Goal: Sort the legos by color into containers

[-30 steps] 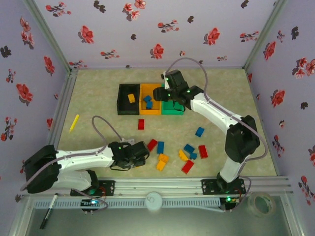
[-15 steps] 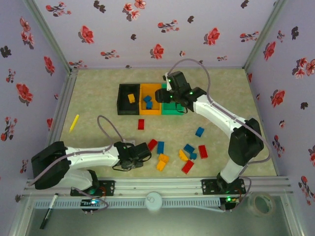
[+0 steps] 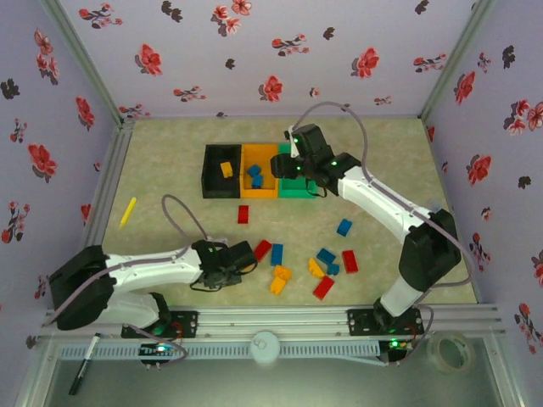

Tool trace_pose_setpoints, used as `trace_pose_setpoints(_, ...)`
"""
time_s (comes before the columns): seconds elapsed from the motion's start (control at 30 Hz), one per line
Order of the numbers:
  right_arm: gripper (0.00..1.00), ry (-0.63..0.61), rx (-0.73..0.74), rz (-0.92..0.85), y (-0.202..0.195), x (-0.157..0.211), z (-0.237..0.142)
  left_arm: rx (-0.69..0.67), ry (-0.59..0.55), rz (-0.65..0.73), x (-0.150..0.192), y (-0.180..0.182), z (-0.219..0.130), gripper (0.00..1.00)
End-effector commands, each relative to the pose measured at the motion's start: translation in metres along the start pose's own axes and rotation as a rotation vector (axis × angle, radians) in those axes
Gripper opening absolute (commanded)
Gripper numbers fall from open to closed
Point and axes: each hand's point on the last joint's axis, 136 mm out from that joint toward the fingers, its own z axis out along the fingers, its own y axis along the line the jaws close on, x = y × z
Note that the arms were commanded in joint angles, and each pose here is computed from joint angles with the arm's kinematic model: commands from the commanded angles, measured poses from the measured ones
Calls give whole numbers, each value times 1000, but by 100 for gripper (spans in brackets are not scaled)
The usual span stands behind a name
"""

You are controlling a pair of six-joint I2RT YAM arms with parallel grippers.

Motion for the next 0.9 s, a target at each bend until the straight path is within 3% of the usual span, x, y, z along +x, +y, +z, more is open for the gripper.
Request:
trace_pose_setpoints(0.0,57,-21,23,-12,-2,0,-16,-34,-85,29,-35,17,-25,28)
trace_pose_setpoints(0.37,57,-3,49,11,-11,20,-36,2,-330,34,-196,25,-72,28)
trace_pose_setpoints(0.63,56,13,84,25,-19,34,-46,11,-363,120,-296,-9,-63,26)
trace_pose_setpoints(0.87,56,15,91,44,-23,45,-51,19,-343,171,-355,-19,-33,26)
